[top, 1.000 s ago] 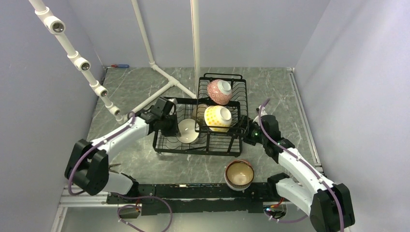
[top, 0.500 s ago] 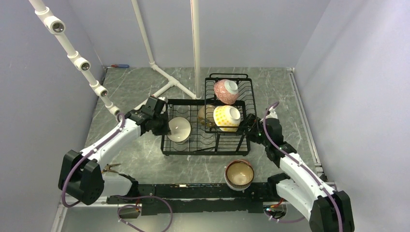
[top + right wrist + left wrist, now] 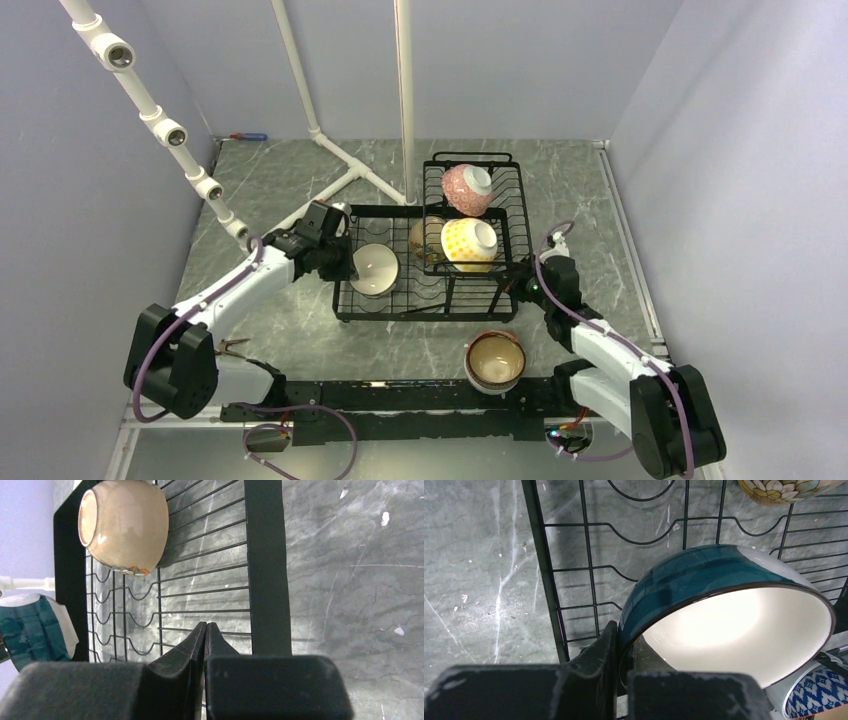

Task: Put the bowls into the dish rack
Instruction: Adjust the bowl.

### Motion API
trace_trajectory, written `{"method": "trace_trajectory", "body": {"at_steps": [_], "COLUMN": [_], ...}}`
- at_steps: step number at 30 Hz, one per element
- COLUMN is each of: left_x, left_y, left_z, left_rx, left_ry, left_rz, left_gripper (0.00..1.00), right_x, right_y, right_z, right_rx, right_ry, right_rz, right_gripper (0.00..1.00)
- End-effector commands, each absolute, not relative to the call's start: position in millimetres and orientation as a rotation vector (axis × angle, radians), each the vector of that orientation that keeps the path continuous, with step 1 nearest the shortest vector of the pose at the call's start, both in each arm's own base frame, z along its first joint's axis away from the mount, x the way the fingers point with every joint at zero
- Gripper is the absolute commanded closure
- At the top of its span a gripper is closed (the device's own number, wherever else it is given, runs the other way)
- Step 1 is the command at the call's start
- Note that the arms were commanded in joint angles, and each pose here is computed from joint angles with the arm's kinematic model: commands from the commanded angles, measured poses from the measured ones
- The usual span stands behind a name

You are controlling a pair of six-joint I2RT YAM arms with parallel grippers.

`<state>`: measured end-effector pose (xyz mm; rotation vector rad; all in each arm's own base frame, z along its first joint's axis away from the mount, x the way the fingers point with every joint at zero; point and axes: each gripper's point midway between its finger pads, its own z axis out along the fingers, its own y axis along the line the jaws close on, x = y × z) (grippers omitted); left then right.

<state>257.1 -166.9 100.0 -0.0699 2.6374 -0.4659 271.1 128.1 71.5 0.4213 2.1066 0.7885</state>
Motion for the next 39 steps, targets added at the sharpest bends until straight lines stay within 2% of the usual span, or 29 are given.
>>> {"method": "trace_trajectory", "body": {"at_steps": [1,6,10,15,19,22,26,30,32,33,39], "left_x": [272.3,272.5,275.1,285.4,295.7,303.7,310.9,315.7,318.6,320.6,329.8], "left_y": [-180.6,-181.5,-175.5,-161.0,-150.0,-148.0,-153.4,-157.5,-158.1,-158.2,-168.5], "left_z": [114.6,111.0,118.9,152.8,204.2,254.4,323.5,378.6,397.2,404.7,432.9], "left_rx": [-0.045,-0.040,-0.035,-0.033,-0.038,-0.011,0.040,0.080,0.089,0.091,0.126], "left_ry": [2.561,2.575,2.544,2.418,2.245,2.077,1.860,1.725,1.685,1.669,1.620], "left_rz": [-0.551,-0.549,-0.517,-0.446,-0.418,-0.438,-0.498,-0.524,-0.519,-0.515,-0.539], "left_gripper": [0.97,0.97,0.97,0.97,0.97,0.97,0.97,0.97,0.97,0.97,0.97], "right_x": [276.3,279.9,284.9,276.3,263.3,261.5,259.1,256.9,253.2,253.3,245.5], "right_y": [125.3,118.9,87.5,33.3,23.2,42.7,107.3,166.4,196.1,211.9,284.0], "right_z": [76.4,101.5,133.1,224.7,298.2,341.8,393.4,419.6,426.5,428.3,445.8], "right_rx": [0.469,0.568,0.653,0.675,0.571,0.388,0.017,-0.244,-0.345,-0.385,-0.512], "right_ry": [2.023,1.859,1.743,1.516,1.381,1.358,1.346,1.372,1.369,1.374,1.374], "right_rz": [0.820,0.926,0.783,0.522,0.471,0.507,0.729,0.964,1.001,0.996,1.081], "right_gripper": [0.95,0.97,0.97,0.94,0.88,0.68,0.35,0.17,0.03,0.01,0.00]}}
